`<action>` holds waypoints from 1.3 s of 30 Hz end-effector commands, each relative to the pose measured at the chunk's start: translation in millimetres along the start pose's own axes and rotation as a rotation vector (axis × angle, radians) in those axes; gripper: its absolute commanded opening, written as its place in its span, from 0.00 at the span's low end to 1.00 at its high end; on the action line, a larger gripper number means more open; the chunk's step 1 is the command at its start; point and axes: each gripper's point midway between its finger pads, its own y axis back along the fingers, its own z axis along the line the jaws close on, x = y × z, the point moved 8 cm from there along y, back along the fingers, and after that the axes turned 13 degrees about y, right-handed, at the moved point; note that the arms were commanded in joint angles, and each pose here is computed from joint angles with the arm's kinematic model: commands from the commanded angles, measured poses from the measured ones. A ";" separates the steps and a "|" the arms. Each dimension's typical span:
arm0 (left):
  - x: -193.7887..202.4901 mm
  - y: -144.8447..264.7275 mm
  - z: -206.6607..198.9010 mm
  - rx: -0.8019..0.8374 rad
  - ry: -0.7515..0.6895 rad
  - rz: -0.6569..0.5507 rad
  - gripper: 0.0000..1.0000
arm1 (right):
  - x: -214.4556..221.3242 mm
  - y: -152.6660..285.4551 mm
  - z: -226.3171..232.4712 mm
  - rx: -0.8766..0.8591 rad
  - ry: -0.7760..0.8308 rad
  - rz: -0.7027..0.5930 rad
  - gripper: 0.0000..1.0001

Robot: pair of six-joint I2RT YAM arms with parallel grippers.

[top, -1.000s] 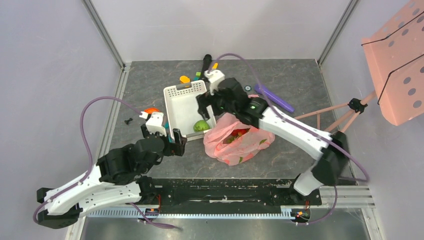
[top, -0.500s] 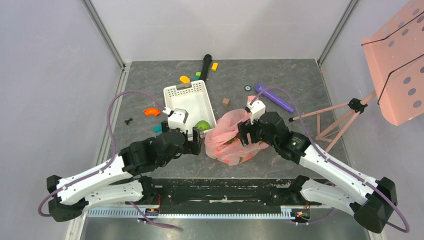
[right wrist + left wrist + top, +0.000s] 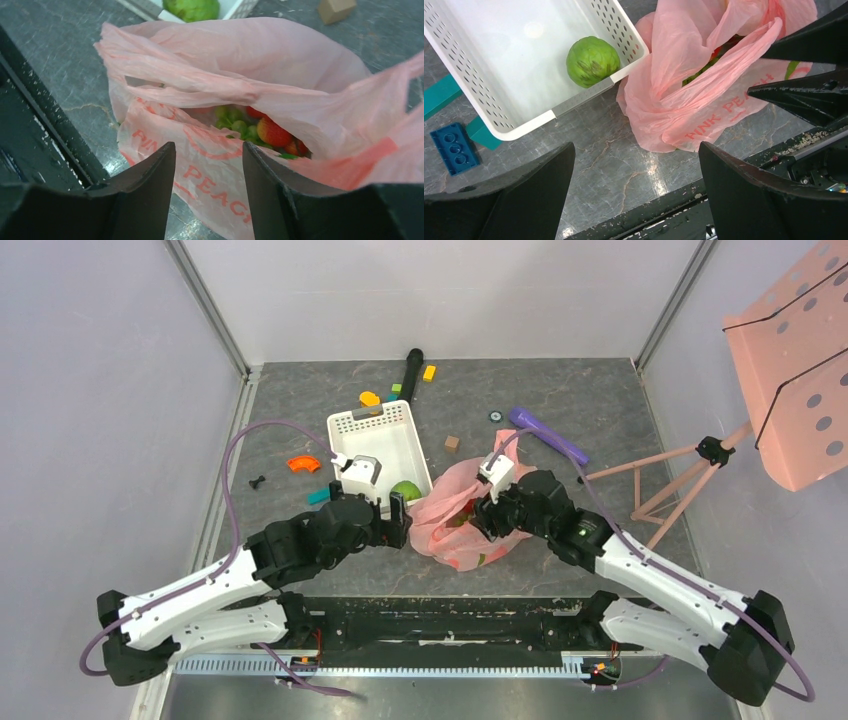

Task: Take the fake fruits out of the plastic bag

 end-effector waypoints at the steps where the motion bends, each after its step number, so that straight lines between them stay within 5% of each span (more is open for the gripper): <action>1: -3.1 -1.2 -1.2 0.025 0.011 -0.014 1.00 | -5.4 -17.7 10.9 -0.130 0.038 -0.069 0.50; 15: -5.9 -1.5 3.5 0.024 0.018 -0.010 1.00 | -6.9 -71.1 10.6 -0.144 0.121 0.028 0.46; 25: -11.3 -0.1 14.3 0.006 0.027 -0.016 1.00 | -18.3 -106.9 -9.0 -0.014 0.280 0.127 0.74; 39: -10.7 -4.6 25.9 -0.013 0.041 -0.004 1.00 | -4.1 -140.5 -29.3 0.079 0.440 0.336 0.84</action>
